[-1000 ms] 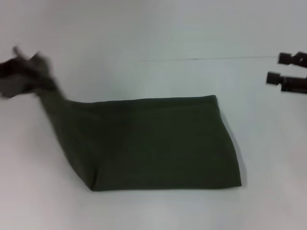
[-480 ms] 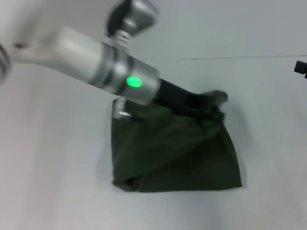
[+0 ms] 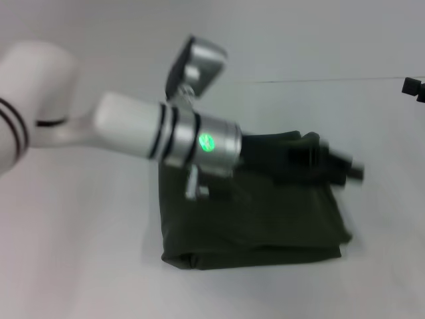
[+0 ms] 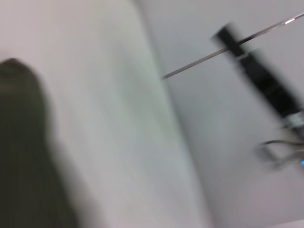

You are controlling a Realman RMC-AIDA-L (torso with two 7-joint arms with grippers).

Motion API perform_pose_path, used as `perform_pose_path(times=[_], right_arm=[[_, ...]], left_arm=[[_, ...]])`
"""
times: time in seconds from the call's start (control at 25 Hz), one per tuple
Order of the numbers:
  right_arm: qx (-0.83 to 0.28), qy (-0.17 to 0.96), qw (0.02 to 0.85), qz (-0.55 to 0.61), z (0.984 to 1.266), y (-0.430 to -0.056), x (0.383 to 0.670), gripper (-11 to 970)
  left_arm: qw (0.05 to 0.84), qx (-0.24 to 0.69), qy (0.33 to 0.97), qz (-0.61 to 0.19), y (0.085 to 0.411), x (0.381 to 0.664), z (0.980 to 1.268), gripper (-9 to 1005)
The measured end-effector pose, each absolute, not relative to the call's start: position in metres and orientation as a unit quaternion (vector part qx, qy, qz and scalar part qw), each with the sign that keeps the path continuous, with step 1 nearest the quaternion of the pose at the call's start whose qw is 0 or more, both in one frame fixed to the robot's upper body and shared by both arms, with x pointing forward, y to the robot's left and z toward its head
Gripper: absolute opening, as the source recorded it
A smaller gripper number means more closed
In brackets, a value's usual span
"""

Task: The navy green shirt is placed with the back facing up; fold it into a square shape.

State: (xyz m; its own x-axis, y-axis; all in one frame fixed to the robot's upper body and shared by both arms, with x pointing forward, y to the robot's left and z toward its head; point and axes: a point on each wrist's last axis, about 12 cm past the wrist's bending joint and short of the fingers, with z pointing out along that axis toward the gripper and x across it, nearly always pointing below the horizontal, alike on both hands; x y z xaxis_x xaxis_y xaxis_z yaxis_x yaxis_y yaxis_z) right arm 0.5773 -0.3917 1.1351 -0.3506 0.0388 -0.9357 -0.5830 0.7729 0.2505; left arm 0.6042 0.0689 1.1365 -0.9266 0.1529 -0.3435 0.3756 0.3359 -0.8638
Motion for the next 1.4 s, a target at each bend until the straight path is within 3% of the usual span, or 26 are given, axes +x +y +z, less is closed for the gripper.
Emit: perform_pose_path(times=[0.08, 0.2, 0.28, 0.36, 0.6, 0.92, 1.12, 1.4], right_arm=[[-0.178, 0.77, 0.54, 0.29, 1.135, -0.389, 0.578, 909], [-0.178, 0.768, 0.539, 0.295, 1.134, -0.385, 0.579, 909], [-0.178, 0.768, 0.538, 0.3, 1.133, -0.383, 0.58, 909], [-0.179, 0.767, 0.535, 0.305, 1.133, -0.38, 0.581, 909], [-0.199, 0.758, 0.529, 0.325, 1.137, -0.372, 0.581, 909], [-0.286, 0.753, 0.471, 0.359, 1.144, -0.347, 0.583, 909], [-0.345, 0.759, 0.411, 0.367, 1.147, -0.319, 0.595, 909], [-0.335, 0.768, 0.411, 0.36, 1.149, -0.323, 0.597, 910]], left_arm=[[0.123, 0.159, 0.775, -0.6, 0.081, 0.606, 1.152, 204], [0.213, 0.178, 0.668, -0.691, 0.107, 0.603, 1.18, 330], [0.287, 0.2, 0.604, -0.716, 0.127, 0.597, 1.185, 408], [0.337, 0.21, 0.582, -0.71, 0.14, 0.594, 1.182, 486], [0.397, 0.265, 0.601, -0.641, 0.162, 0.577, 1.148, 728], [0.403, 0.276, 0.668, -0.562, 0.187, 0.572, 1.115, 919], [0.385, 0.288, 0.708, -0.517, 0.197, 0.566, 1.094, 917], [0.377, 0.313, 0.759, -0.429, 0.195, 0.559, 1.058, 914]])
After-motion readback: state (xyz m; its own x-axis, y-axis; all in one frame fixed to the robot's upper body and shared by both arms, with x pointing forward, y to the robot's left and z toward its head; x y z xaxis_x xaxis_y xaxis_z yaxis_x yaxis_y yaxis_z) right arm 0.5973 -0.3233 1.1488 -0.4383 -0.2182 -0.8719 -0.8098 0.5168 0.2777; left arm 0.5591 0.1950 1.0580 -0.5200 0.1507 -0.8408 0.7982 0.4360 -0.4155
